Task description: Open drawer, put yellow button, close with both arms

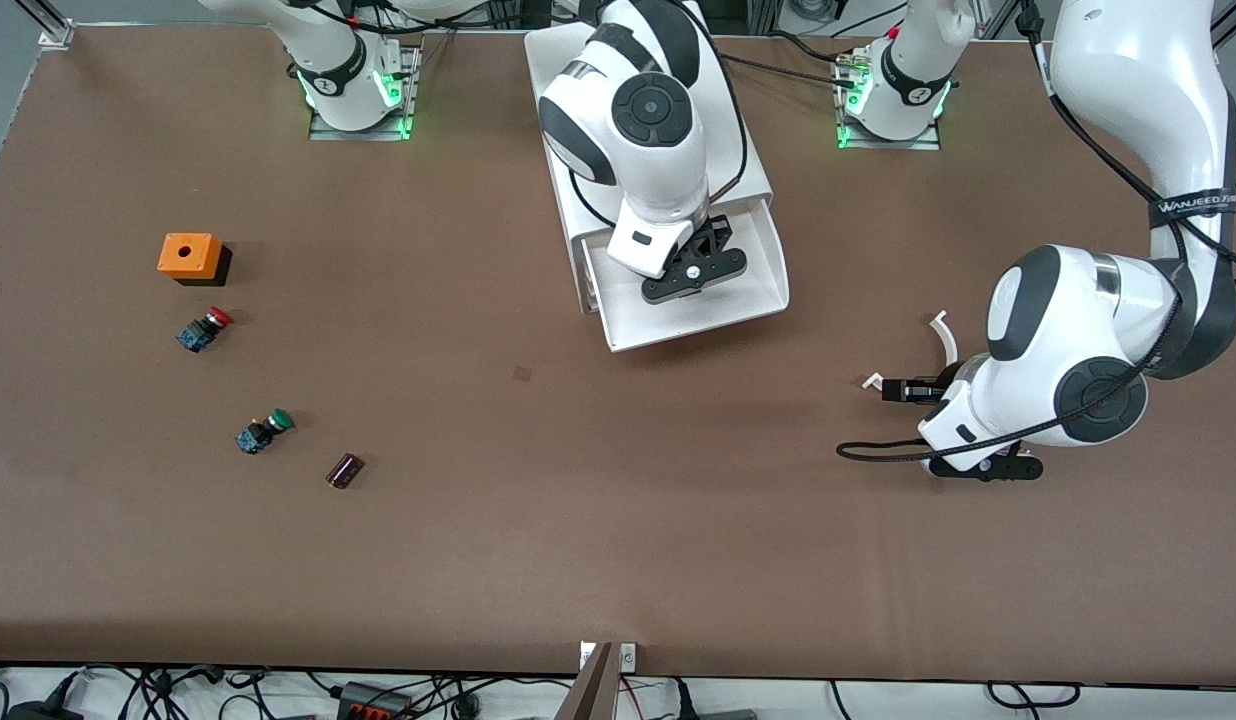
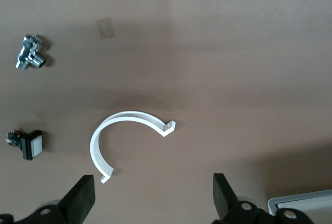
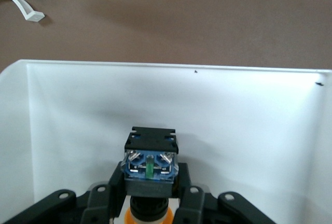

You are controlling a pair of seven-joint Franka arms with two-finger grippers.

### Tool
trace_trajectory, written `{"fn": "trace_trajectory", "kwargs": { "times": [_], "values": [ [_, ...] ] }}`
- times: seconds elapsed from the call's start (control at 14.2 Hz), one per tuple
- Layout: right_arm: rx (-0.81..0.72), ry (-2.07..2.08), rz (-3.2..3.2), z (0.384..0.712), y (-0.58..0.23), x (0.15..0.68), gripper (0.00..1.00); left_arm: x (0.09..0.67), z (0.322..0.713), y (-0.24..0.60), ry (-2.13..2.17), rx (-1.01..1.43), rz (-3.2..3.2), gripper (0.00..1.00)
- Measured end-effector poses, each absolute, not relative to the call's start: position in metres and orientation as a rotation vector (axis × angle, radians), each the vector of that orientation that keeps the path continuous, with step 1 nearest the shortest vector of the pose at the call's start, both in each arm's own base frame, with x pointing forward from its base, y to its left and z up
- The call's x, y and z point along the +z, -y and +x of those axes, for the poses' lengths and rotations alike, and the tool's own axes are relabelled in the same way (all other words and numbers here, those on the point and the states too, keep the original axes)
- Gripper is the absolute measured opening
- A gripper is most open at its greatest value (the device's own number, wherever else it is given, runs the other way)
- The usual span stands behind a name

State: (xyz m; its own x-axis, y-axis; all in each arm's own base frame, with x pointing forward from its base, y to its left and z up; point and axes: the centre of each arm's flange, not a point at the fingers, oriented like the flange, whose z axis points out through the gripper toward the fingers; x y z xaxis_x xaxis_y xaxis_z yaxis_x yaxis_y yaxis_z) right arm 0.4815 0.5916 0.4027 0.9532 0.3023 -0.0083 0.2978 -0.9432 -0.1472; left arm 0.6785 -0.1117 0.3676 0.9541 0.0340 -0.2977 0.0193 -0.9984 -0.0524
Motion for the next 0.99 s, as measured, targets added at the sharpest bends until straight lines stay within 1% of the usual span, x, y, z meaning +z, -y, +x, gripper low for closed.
{"fn": "trace_trajectory", "kwargs": {
  "times": [0.42,0.49,0.85,0.92,0.99],
  "values": [
    [0.039,0.48,-2.987,0.479,-0.591,0.401,0.43,0.366,0.676,0.118,0.093,0.472,-3.049,1.0],
    [0.029,0.491,-2.996,0.478,-0.592,0.4,0.47,0.366,0.676,0.118,0.094,0.472,-3.049,1.0],
    [-0.003,0.486,-3.013,0.484,-0.588,0.404,0.96,0.366,0.676,0.118,0.096,0.472,-3.049,1.0],
    [-0.027,0.471,-3.011,0.489,-0.585,0.413,1.0,0.367,0.676,0.119,0.096,0.469,-3.049,1.0],
    [-0.055,0.449,-3.008,0.497,-0.579,0.427,1.0,0.369,0.676,0.121,0.102,0.463,-3.056,1.0]
  ]
}}
